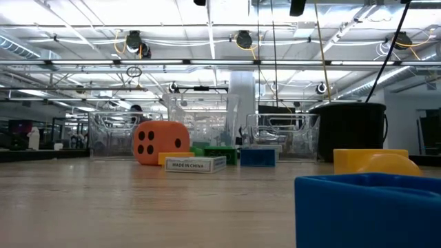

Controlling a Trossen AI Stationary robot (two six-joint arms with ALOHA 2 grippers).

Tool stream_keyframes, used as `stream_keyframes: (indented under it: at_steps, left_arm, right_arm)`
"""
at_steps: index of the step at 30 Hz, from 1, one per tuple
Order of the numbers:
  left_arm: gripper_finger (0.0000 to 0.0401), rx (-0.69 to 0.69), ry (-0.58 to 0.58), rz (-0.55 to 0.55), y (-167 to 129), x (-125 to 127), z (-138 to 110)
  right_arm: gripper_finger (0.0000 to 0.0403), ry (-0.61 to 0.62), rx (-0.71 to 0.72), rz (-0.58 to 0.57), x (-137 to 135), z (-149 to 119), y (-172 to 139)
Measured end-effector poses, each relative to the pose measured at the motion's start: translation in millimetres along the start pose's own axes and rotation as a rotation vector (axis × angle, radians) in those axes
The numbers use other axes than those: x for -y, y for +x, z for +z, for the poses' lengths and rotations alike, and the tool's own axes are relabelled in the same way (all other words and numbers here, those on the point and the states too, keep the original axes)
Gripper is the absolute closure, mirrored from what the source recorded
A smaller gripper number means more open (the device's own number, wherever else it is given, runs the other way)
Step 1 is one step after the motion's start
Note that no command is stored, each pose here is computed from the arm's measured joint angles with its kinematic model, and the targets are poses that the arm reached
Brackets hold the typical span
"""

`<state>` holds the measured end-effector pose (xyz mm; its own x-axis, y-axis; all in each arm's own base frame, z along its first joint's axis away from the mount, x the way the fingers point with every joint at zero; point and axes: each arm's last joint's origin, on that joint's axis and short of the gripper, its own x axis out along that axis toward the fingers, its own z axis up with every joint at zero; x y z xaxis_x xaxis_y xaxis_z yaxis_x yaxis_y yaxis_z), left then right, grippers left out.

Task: Pick & Place Toys
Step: Put the light blue eight stud game piece into the middle transparent bin

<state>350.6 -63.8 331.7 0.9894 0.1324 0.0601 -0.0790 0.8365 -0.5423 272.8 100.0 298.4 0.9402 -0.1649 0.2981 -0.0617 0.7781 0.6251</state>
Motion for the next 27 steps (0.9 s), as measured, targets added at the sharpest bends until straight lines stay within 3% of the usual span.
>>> stream_keyframes:
  at_steps: [4,9,15,23,27]
  left_arm:
    - [0.0261,-0.002,0.005,-0.009,0,0,1]
    - [0.0262,-0.011,0.005,-0.038,3,-5,6]
    - [0.0253,-0.001,0.065,-0.063,8,-3,23]
    - [0.0259,-0.153,0.196,0.005,15,4,58]
    - [0.0252,-0.21,0.301,0.047,14,5,83]
  right_arm:
    - [0.027,-0.007,0.007,-0.003,2,2,1]
    - [0.0259,-0.014,0.011,-0.006,2,2,1]
    - [0.021,0.019,0.029,0.004,1,5,2]
    - [0.015,0.005,0.026,0.067,14,24,10]
    - [0.0129,-0.02,0.058,0.046,22,40,12]
